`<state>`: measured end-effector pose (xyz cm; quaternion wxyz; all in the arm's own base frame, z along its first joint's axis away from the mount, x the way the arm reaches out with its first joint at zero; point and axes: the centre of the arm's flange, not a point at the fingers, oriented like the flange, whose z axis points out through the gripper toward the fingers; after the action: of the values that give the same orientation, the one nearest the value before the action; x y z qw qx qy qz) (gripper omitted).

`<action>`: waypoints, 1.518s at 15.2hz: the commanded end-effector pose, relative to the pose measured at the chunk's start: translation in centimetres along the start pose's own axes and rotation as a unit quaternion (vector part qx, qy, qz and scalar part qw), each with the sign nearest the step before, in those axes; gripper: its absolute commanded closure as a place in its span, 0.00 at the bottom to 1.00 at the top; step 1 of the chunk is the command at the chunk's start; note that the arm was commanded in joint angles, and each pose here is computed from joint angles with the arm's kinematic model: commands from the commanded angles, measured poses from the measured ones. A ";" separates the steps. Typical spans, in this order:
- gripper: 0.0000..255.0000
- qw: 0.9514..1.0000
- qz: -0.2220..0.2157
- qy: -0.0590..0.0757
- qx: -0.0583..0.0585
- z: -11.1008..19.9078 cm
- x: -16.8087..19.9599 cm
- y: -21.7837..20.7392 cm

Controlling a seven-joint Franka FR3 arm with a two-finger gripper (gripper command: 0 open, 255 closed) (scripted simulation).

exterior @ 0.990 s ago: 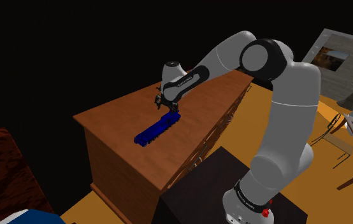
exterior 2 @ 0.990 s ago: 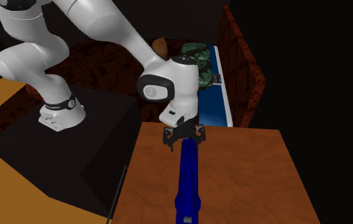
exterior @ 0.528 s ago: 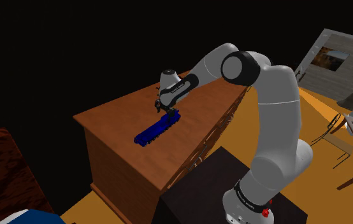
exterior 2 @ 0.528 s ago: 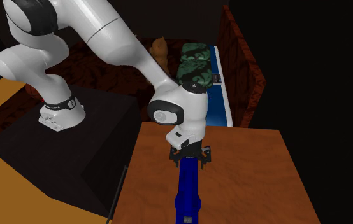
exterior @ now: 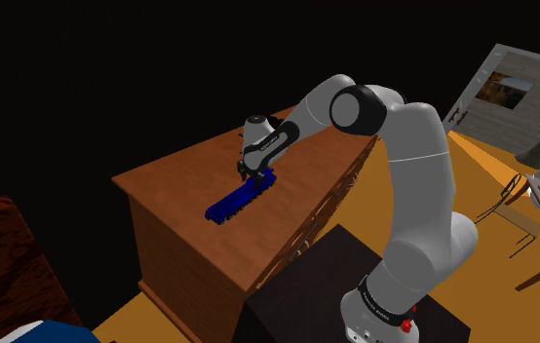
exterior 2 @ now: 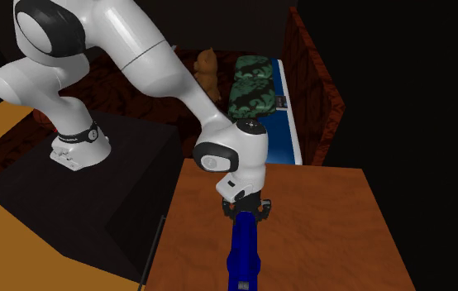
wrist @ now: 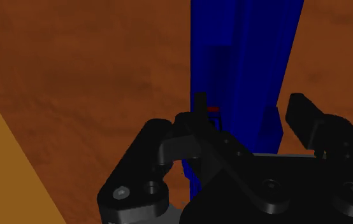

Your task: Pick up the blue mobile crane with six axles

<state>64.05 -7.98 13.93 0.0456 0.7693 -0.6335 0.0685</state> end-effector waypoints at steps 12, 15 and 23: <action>1.00 1.000 0.000 0.000 0.000 -1.5 0.3 0.0; 1.00 1.000 0.000 0.000 0.000 -3.1 0.6 0.0; 1.00 1.000 0.000 0.000 0.000 -7.2 1.3 -0.1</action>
<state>63.88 -7.90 20.56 0.0463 0.7694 -0.6335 0.0674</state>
